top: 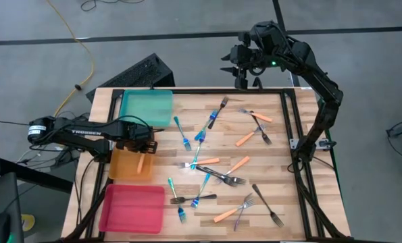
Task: Sort silverware by color (type)
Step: Put the orange fork into the orange bin, then put the blue fork into the pink bin
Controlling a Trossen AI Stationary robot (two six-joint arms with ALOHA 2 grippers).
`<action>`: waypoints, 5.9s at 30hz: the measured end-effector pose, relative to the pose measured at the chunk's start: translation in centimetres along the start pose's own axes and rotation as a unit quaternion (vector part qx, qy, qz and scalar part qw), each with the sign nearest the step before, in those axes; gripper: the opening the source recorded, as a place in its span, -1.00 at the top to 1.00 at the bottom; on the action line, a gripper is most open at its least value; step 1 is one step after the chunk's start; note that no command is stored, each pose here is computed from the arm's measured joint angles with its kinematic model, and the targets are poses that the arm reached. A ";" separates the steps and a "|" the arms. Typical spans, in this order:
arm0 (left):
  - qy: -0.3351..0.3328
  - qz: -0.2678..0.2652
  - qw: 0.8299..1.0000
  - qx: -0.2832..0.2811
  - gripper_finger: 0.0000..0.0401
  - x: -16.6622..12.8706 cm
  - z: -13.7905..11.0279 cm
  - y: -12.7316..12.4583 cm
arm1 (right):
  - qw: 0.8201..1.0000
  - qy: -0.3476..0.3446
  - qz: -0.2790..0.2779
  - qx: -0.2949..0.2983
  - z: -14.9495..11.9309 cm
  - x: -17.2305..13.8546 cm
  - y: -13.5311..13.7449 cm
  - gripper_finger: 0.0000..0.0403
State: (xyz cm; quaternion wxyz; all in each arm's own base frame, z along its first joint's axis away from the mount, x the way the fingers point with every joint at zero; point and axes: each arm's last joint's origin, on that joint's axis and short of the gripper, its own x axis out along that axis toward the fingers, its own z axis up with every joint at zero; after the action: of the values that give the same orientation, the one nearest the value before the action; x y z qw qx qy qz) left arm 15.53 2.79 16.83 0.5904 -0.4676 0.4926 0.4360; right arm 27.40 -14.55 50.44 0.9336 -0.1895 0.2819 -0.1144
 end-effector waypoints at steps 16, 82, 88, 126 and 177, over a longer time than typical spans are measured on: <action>-0.030 -0.038 0.990 0.130 0.41 -4.0 1.0 -2.1 | 1.000 -0.021 -0.010 -0.010 0.5 -1.6 0.2 0.13; -0.405 -0.349 0.674 0.511 0.41 -16.8 -5.9 -11.7 | 0.910 0.004 0.338 -0.240 -16.5 26.7 22.9 0.19; -0.404 -0.348 0.674 0.511 0.41 -16.8 -5.9 -11.7 | 0.906 0.028 0.353 -0.231 -18.3 28.0 23.4 0.19; -0.417 -0.332 0.694 0.485 0.41 -16.7 -5.7 -11.6 | 0.940 0.095 0.317 -0.083 -17.0 25.0 19.3 0.87; -0.634 -0.478 0.562 0.233 0.22 -9.7 -2.3 -6.7 | 0.943 -0.289 0.152 0.067 -2.2 12.3 15.7 0.83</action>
State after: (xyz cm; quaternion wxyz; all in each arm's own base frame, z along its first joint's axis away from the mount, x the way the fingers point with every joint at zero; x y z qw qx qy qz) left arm 20.36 -1.19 27.10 0.9612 -0.0839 -0.2192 0.1446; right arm 37.87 -4.99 36.22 0.9917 -0.1063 0.0170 0.0703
